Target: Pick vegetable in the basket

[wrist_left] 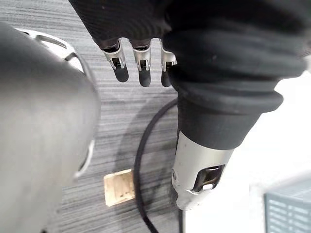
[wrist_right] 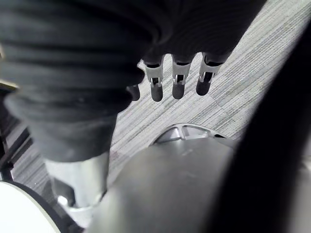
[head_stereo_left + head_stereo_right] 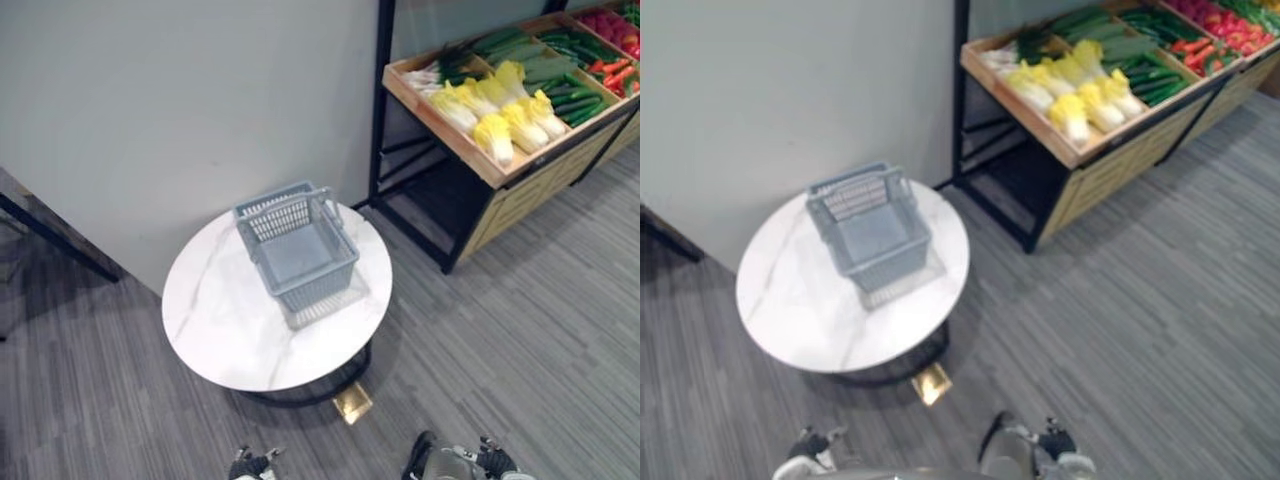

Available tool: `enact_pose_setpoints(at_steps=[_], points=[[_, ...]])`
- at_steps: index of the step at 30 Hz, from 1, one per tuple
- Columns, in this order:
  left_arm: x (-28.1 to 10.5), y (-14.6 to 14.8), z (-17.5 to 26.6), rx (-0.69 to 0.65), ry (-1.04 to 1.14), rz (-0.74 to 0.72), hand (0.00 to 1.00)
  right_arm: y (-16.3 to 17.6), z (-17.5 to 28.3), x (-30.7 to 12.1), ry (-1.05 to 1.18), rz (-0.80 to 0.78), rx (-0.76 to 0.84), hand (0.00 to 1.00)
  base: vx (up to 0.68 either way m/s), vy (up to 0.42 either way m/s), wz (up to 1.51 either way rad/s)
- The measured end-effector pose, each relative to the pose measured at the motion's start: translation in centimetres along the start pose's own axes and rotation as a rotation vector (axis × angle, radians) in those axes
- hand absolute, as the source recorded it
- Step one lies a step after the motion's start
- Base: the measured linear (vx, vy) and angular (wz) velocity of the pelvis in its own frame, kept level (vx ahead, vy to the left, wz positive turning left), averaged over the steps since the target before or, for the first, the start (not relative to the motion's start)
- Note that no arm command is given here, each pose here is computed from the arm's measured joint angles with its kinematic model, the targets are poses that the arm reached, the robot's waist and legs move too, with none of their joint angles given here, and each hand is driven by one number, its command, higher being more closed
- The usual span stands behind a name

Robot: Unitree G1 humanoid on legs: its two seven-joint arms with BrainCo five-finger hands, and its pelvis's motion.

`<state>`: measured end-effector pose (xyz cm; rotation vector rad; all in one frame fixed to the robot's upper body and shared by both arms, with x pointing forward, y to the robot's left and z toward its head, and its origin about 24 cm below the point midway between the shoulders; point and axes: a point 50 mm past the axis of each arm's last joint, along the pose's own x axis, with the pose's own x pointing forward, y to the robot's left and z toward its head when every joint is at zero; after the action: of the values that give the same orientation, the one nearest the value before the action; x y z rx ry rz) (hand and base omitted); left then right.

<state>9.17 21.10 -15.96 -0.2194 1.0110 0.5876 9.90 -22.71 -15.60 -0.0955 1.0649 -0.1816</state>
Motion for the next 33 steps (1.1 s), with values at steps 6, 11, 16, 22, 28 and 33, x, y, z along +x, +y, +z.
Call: enact_pose_setpoints(at_steps=[6,11,16,22,28,33], points=[[-0.1,-0.8,0.1,0.040,-0.017,-0.036,0.00,-1.2,-0.8,-0.2,0.026,-0.025,-0.032,0.00,0.12,-0.167,0.19],[-0.2,-1.1,-0.1,0.045,-0.014,-0.048,0.00,-1.5,-0.5,-0.2,0.016,-0.042,-0.007,0.00,0.12,0.036,-0.02],[-0.1,-0.6,0.2,-0.002,-0.017,-0.023,0.00,-0.1,-0.5,-0.1,0.011,-0.022,0.035,0.00,0.24,0.080,0.05],[-0.2,0.1,-0.7,0.036,0.019,-0.011,0.00,-0.2,0.8,0.1,-0.037,-0.023,0.009,0.00,0.14,0.087,-0.11],[0.1,1.2,0.4,0.108,-0.020,-0.001,0.00,1.4,0.6,0.1,-0.036,0.025,-0.036,0.00,0.05,-0.038,0.32],[0.2,1.2,0.9,0.128,-0.039,-0.005,0.00,1.7,1.7,0.2,-0.079,0.047,-0.131,0.00,0.07,-0.292,0.73]])
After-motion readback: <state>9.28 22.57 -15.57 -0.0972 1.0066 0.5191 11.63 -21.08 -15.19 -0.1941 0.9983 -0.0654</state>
